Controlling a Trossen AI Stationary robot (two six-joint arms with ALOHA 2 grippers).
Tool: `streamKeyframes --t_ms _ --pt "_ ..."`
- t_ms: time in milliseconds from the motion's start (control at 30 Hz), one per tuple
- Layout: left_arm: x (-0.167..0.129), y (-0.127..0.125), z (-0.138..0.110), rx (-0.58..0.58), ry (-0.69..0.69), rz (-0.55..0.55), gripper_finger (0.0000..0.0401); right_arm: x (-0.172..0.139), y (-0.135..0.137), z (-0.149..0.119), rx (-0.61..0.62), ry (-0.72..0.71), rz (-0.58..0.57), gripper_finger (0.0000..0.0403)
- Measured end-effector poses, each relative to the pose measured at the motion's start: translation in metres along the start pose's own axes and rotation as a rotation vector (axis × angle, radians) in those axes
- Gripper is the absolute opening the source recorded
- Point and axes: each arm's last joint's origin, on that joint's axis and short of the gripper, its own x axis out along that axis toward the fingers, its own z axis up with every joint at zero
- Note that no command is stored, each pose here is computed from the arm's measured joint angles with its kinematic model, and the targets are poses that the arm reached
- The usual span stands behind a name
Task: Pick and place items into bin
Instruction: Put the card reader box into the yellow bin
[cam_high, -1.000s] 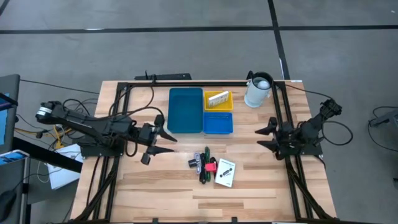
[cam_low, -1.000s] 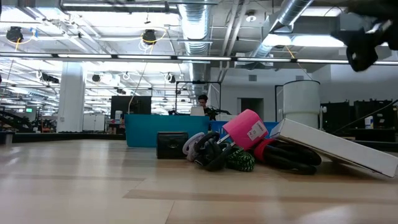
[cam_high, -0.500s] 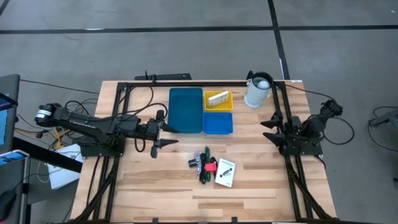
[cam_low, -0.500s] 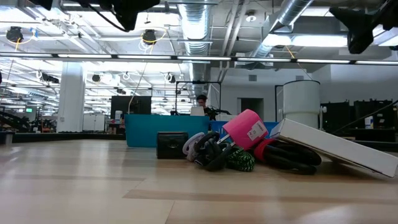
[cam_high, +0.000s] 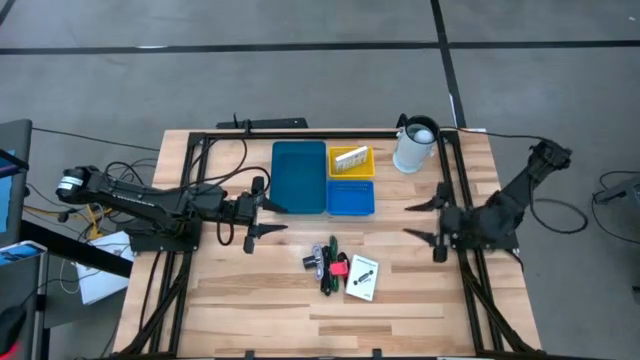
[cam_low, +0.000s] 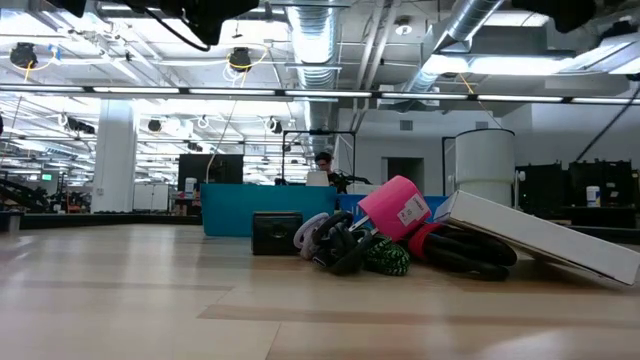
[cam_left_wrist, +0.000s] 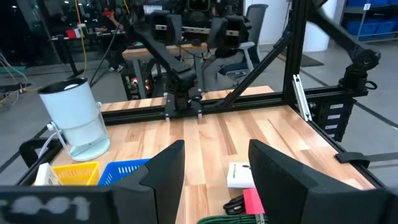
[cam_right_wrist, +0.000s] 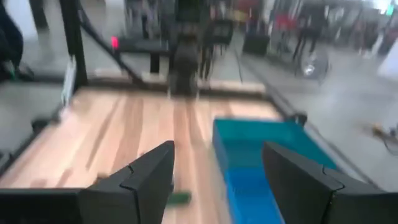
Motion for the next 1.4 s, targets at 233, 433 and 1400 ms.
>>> streamKeyframes --t_ms 233,433,1400 --pt "0.0 0.0 0.0 0.003 0.001 0.005 0.0169 0.019 0.035 -0.009 0.026 0.259 -0.009 0.0235" --pt "0.0 0.0 0.0 -0.035 0.001 0.006 0.0169 0.026 0.06 -0.029 0.117 0.38 -0.04 0.0235" --pt "0.0 0.0 -0.003 -0.118 0.032 0.005 0.0169 0.101 0.153 -0.004 -0.011 0.773 -0.291 0.0235"
